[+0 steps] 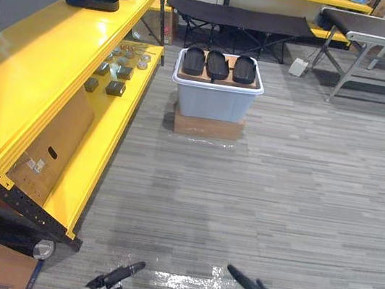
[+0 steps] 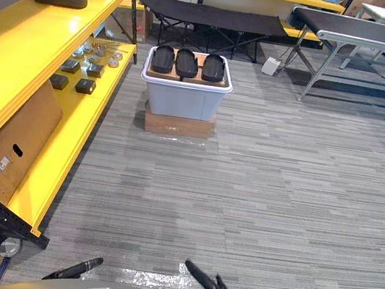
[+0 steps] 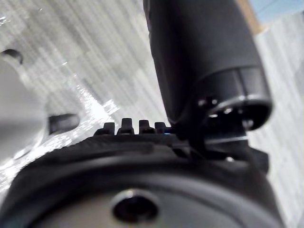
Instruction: Walk over and take three plastic housings, then place them on the shelf
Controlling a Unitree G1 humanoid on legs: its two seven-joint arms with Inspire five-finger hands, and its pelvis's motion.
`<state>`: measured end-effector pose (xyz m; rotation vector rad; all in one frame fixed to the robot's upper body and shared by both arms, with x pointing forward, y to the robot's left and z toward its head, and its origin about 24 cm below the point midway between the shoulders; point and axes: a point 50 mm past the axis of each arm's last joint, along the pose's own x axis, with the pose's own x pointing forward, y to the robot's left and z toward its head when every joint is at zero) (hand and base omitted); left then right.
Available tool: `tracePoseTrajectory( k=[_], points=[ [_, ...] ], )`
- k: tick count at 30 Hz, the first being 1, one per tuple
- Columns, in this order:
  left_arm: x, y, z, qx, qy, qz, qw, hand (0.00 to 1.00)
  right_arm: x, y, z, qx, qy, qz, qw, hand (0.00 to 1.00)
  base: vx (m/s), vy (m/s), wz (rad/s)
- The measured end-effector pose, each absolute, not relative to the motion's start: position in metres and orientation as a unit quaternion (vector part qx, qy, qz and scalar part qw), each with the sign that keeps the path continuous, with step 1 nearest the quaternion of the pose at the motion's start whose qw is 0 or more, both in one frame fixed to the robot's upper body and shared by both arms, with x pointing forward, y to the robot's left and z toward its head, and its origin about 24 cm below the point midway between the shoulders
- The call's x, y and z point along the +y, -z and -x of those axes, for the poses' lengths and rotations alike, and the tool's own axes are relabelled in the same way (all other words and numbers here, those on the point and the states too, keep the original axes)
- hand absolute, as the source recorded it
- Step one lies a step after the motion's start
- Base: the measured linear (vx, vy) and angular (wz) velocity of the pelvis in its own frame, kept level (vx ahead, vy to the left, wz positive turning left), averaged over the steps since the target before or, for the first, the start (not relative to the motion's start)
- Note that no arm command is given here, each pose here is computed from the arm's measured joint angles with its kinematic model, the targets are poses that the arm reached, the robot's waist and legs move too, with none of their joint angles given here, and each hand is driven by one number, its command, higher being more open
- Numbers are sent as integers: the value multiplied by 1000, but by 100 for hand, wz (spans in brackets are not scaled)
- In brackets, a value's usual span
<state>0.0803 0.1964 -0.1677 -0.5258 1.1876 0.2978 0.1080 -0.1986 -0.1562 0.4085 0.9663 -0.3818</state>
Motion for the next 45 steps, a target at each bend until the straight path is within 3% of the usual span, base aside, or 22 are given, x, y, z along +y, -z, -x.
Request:
tracePoseTrajectory(
  k=[5, 10, 20, 29, 36, 45],
  points=[
    [171, 143, -155, 459, -38, 241, 854, 100, -201, 126, -172, 338, 145, -214, 905, 100, 0, 0, 0],
    [162, 128, -183, 424, -9, 258, 868, 100, -216, 112, -192, 305, 138, -196, 922, 100, 6, 15, -4],
    [163, 133, -171, 430, -21, 301, 851, 100, -215, 118, -181, 313, 157, -224, 910, 100, -8, 6, 0],
    [153, 146, -137, 459, -30, 322, 827, 100, -208, 129, -159, 325, 198, -278, 882, 100, -85, 6, -4],
    [153, 145, -136, 461, -26, 289, 838, 100, -188, 141, -135, 361, 196, -279, 868, 100, -113, 33, 16],
    [152, 140, -145, 441, -39, 297, 846, 100, -188, 137, -129, 346, 179, -262, 883, 100, 200, -198, 2]
  ],
)
